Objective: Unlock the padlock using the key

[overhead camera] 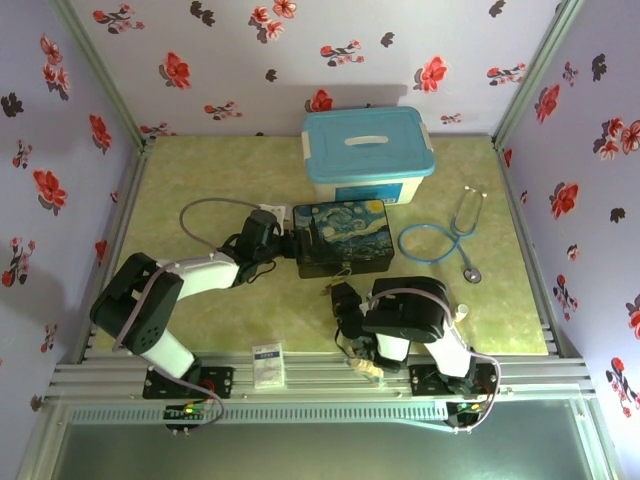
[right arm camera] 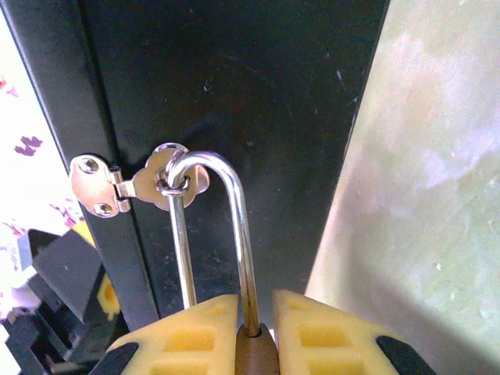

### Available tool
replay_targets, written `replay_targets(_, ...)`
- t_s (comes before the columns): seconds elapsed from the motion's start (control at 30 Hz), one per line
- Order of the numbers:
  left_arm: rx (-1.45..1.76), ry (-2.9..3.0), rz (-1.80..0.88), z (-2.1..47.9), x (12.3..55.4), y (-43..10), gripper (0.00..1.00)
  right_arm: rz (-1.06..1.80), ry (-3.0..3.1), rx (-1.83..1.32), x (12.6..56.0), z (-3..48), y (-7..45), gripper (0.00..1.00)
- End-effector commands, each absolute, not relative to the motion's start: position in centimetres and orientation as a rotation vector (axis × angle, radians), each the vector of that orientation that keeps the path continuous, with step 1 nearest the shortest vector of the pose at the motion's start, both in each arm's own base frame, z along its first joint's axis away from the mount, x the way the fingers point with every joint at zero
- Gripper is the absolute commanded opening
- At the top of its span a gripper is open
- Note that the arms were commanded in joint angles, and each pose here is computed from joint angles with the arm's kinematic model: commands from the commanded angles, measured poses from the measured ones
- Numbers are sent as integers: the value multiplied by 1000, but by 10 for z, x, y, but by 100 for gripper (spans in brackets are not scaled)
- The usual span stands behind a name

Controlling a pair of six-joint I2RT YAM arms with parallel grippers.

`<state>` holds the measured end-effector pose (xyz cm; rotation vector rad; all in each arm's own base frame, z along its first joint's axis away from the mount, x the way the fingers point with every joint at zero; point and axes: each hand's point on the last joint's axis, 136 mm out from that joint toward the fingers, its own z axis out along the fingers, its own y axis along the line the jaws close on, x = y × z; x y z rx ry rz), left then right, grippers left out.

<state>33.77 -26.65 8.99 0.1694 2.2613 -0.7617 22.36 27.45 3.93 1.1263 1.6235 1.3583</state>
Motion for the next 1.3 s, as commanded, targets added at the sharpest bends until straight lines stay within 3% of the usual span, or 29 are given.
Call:
replay_targets(0.0,196,2516,-507,24,307,-225,52,1048,1598,1201,226,-14,222,0)
replay_targets(0.57,169,2506,-494,23,312,-216,53,920,1452,1151,234,9,207,0)
replay_targets(0.83,159,2492,-518,33,322,-225,53,687,1585,1134,226,12,191,0)
replay_targets(1.07,165,2507,-506,24,324,-226,52,767,1461,1171,230,8,169,0)
replay_targets(1.27,149,2498,-526,21,327,-221,51,847,1526,1112,238,-2,185,0)
